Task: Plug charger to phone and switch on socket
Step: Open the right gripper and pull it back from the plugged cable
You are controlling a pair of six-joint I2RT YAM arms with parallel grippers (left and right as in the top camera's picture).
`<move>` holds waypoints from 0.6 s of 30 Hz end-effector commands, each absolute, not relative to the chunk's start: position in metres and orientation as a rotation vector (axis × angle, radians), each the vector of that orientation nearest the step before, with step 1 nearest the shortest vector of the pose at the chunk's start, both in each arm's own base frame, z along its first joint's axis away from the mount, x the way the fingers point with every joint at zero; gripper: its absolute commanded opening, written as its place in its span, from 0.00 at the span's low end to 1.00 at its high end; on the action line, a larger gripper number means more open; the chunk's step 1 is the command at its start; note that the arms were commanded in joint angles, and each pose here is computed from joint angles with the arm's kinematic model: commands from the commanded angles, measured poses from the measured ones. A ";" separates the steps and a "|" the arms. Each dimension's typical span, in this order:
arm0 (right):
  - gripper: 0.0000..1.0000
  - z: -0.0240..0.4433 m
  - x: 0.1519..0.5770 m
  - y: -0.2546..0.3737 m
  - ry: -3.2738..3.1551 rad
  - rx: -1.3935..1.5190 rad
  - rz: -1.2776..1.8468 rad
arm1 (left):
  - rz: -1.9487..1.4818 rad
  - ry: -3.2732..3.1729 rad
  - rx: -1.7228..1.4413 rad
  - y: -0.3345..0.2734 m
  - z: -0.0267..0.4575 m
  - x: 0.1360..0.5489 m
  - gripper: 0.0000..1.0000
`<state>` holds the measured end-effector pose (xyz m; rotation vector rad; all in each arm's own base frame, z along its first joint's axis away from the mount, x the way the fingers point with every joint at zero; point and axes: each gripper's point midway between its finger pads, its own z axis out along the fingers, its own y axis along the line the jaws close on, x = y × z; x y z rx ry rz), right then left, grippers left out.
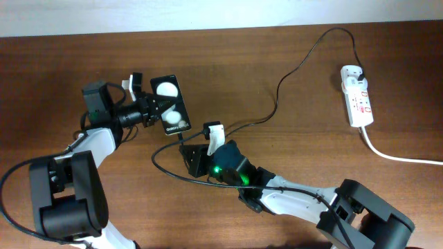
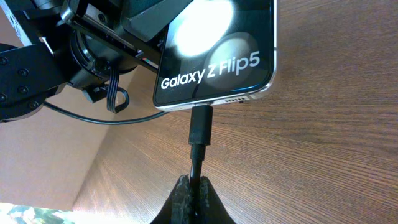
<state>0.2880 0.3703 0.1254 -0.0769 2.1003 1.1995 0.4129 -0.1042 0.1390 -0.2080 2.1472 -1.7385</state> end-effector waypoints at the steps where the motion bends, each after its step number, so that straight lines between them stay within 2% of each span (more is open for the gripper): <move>1: 0.21 0.139 0.314 0.358 2.023 0.014 1.128 | -1.828 2.126 -0.093 -0.117 0.153 0.397 0.00; 3: 0.52 0.135 0.311 0.360 2.043 -0.001 1.133 | -1.825 2.127 -0.096 -0.116 0.153 0.397 0.00; 6: 0.87 0.126 0.302 0.362 2.102 -0.038 1.147 | -1.824 2.127 -0.096 -0.116 0.153 0.397 0.00; 7: 0.94 0.126 0.298 0.365 2.110 -0.068 1.161 | -1.816 2.129 -0.102 -0.116 0.152 0.398 0.00; 9: 0.99 0.130 0.294 0.366 2.109 -0.091 1.182 | -1.803 2.132 -0.112 -0.115 0.151 0.400 0.00; 18: 0.99 0.135 0.296 0.316 2.247 -0.101 1.077 | -1.747 2.105 -0.025 -0.115 0.150 0.401 0.03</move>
